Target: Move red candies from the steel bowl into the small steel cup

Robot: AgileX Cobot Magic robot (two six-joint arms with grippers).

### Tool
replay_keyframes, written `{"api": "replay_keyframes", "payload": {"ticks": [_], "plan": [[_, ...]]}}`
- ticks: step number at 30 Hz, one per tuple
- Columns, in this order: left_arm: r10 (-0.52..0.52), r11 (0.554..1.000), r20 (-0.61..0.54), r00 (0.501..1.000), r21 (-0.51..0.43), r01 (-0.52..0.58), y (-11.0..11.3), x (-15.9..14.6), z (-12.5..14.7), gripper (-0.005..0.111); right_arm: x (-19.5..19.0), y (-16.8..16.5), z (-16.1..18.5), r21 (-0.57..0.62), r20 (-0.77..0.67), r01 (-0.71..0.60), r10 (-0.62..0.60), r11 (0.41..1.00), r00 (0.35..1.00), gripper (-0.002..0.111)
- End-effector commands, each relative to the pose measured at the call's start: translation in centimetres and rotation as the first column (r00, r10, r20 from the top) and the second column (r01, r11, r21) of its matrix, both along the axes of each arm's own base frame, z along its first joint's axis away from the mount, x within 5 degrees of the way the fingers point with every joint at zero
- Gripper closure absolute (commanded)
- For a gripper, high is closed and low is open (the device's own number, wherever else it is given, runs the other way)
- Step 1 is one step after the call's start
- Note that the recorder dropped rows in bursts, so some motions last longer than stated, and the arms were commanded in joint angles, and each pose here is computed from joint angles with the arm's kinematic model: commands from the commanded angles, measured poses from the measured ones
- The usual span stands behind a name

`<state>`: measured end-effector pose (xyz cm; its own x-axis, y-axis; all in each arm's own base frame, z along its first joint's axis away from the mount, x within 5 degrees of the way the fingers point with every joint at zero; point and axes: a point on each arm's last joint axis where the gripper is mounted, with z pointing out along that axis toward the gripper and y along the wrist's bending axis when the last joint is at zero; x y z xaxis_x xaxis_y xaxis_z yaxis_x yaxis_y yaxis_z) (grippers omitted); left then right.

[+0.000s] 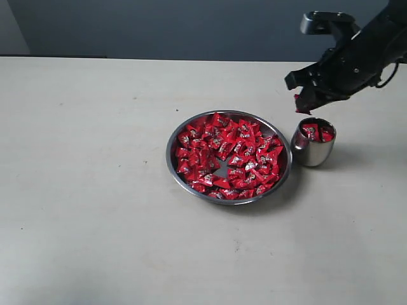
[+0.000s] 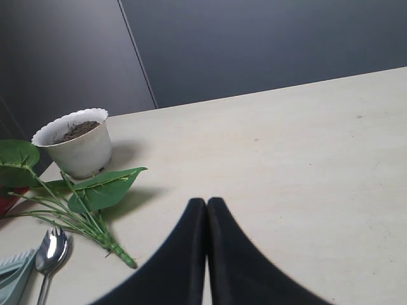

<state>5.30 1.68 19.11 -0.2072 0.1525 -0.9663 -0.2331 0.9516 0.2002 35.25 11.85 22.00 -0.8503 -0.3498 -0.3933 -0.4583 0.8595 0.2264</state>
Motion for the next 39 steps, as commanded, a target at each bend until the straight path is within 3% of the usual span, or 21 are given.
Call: {"api": "replay_keyframes", "payload": {"ticks": [1,11,14,18,26,29,33,39], "plan": [[-0.005,1.0,0.015,1.0,0.004,0.005,0.0,0.0,0.1,0.106,0.3,-2.4,-0.3,-0.026,-0.037,0.045,-0.046,0.999,0.998,0.106],[-0.005,1.0,0.015,1.0,0.004,0.005,0.0,0.0,0.1,0.106,-0.4,-3.3,-2.0,-0.078,-0.055,0.046,-0.05,0.996,0.997,0.106],[-0.005,1.0,0.015,1.0,0.004,0.005,0.0,0.0,0.1,0.106,-0.3,-3.3,-2.0,-0.078,-0.048,0.048,-0.052,0.996,0.997,0.094],[-0.005,1.0,0.015,1.0,0.004,0.005,0.0,0.0,0.1,0.106,-0.2,-3.3,-2.0,-0.077,-0.034,0.054,-0.057,0.996,0.998,0.07],[-0.005,1.0,0.015,1.0,0.004,0.005,0.0,0.0,0.1,0.106,-0.2,-3.1,-1.6,-0.042,-0.031,0.083,-0.084,0.996,0.996,0.069],[-0.005,1.0,0.015,1.0,0.004,0.005,0.0,0.0,0.1,0.106,-0.6,-1.7,-0.7,0.047,-0.039,0.082,-0.08,0.996,0.996,0.069],[-0.005,1.0,0.015,1.0,0.004,0.005,0.0,0.0,0.1,0.106,-1.5,1.4,-0.2,0.149,-0.04,-0.019,0.025,0.989,0.999,0.069],[-0.005,1.0,0.015,1.0,0.004,0.005,0.0,0.0,0.1,0.106,-3.2,6.6,-2.0,0.138,-0.053,-0.168,0.177,0.976,0.983,0.069]]}}
